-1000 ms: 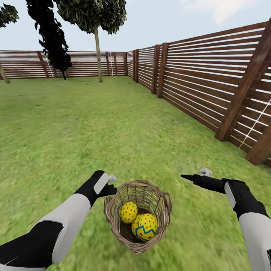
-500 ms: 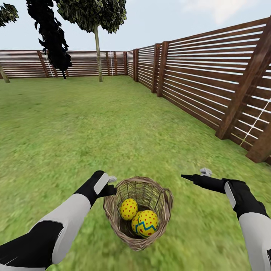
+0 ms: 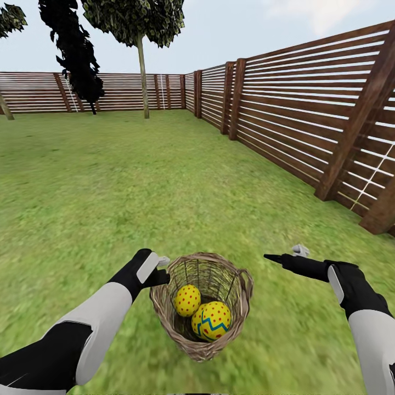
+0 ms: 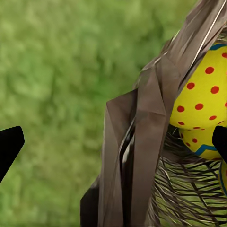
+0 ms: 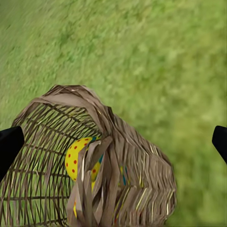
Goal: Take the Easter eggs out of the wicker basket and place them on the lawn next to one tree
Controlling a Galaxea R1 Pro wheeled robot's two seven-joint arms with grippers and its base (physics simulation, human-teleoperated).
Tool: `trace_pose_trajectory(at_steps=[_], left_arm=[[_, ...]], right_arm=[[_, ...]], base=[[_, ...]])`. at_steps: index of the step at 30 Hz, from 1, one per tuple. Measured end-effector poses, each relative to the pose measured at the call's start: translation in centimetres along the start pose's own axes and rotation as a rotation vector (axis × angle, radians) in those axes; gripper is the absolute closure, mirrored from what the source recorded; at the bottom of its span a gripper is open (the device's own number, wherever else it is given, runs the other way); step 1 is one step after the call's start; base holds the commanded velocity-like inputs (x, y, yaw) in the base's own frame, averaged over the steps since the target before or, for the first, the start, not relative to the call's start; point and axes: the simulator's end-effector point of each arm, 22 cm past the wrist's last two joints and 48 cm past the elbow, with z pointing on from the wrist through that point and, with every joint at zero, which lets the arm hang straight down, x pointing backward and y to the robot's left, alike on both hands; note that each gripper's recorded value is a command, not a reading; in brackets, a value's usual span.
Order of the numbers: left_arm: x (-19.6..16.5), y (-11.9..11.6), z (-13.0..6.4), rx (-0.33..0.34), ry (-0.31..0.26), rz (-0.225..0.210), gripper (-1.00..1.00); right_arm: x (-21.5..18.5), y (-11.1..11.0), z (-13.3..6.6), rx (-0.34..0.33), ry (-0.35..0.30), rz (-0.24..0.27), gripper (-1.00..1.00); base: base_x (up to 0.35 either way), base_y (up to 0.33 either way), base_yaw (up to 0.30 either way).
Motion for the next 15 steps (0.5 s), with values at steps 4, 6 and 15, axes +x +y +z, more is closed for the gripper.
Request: trace_pose_trajectory(at_steps=[4, 6, 15], left_arm=[[-0.01, 0.05, 0.01, -0.001, 0.000, 0.000, -1.00], [-0.02, 0.09, 0.01, -0.001, 0.000, -0.001, -1.00], [-0.09, -0.52, -0.06, 0.026, -0.001, -0.014, 1.00]], right_arm=[[0.02, -0.01, 0.01, 0.000, 0.000, 0.001, -1.00], [0.03, -0.01, 0.01, 0.000, 0.000, 0.001, -1.00], [0.03, 0.00, 0.01, 0.000, 0.001, 0.001, -1.00]], base=[[0.000, 0.000, 0.000], [0.000, 0.000, 0.000], [0.000, 0.000, 0.000]])
